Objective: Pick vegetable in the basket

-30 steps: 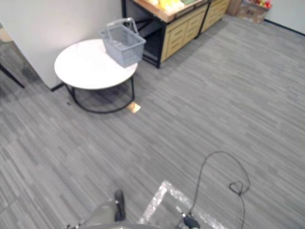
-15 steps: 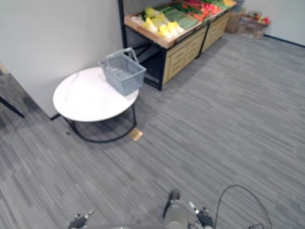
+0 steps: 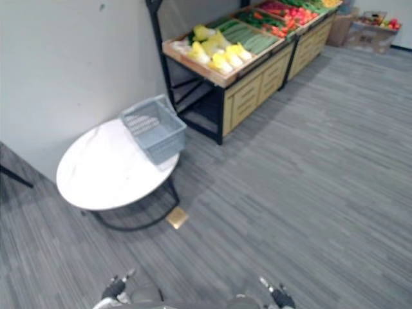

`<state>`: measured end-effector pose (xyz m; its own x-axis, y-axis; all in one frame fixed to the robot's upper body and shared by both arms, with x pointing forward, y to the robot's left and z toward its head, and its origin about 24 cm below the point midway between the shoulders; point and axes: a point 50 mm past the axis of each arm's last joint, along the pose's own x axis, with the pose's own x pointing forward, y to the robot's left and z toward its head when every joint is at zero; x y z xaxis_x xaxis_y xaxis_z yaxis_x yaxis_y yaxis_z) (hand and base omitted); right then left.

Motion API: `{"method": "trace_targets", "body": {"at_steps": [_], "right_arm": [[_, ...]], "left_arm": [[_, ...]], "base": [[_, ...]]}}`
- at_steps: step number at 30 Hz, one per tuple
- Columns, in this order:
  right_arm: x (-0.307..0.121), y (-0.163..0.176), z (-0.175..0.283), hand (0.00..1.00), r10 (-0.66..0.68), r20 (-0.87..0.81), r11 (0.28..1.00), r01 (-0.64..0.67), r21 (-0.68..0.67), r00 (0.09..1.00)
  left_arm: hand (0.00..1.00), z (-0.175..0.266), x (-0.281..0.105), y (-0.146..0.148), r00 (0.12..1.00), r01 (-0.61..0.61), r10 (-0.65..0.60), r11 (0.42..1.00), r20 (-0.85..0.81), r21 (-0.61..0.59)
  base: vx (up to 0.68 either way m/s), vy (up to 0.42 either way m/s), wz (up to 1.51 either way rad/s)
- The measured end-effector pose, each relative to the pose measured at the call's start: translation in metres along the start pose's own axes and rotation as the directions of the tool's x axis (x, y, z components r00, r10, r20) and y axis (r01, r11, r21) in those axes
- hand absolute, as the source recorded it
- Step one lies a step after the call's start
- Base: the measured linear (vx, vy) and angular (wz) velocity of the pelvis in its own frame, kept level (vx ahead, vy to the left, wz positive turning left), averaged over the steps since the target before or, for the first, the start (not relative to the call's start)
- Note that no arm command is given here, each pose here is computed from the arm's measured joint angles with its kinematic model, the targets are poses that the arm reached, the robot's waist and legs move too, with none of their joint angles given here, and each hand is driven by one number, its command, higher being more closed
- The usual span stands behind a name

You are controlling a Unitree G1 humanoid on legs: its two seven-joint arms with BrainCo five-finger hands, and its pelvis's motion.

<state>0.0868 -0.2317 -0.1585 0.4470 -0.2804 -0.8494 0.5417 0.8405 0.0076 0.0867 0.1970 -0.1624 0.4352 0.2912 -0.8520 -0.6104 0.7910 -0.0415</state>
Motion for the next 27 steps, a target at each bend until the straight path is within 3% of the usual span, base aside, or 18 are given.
{"method": "trace_targets", "body": {"at_steps": [9, 16, 21, 27], "right_arm": [[-0.005, 0.050, -0.014, 0.00, 0.149, -0.009, 0.987, -0.150, -0.061, 0.989], [-0.005, 0.035, -0.021, 0.00, 0.089, -0.045, 0.996, -0.088, 0.007, 0.995], [-0.004, 0.022, -0.014, 0.00, 0.070, -0.024, 0.995, -0.072, -0.068, 0.997], [-0.003, 0.017, -0.012, 0.00, 0.053, -0.016, 0.997, -0.054, -0.055, 0.998]], "left_arm": [[0.00, 0.017, 0.002, 0.010, 0.996, -0.057, 0.065, 0.992, 0.066, -0.109], [0.00, 0.003, 0.000, 0.030, 0.996, -0.093, 0.093, 0.996, -0.014, 0.014], [0.00, -0.006, -0.003, 0.044, 0.994, -0.086, 0.095, 0.984, -0.053, 0.156], [0.00, 0.002, 0.001, 0.029, 0.997, -0.059, 0.064, 0.989, -0.032, 0.134]], "base": [[0.41, 0.166, 0.11], [0.27, 0.137, 0.32], [0.28, 0.051, 0.50], [0.30, -0.204, 1.00]]}}
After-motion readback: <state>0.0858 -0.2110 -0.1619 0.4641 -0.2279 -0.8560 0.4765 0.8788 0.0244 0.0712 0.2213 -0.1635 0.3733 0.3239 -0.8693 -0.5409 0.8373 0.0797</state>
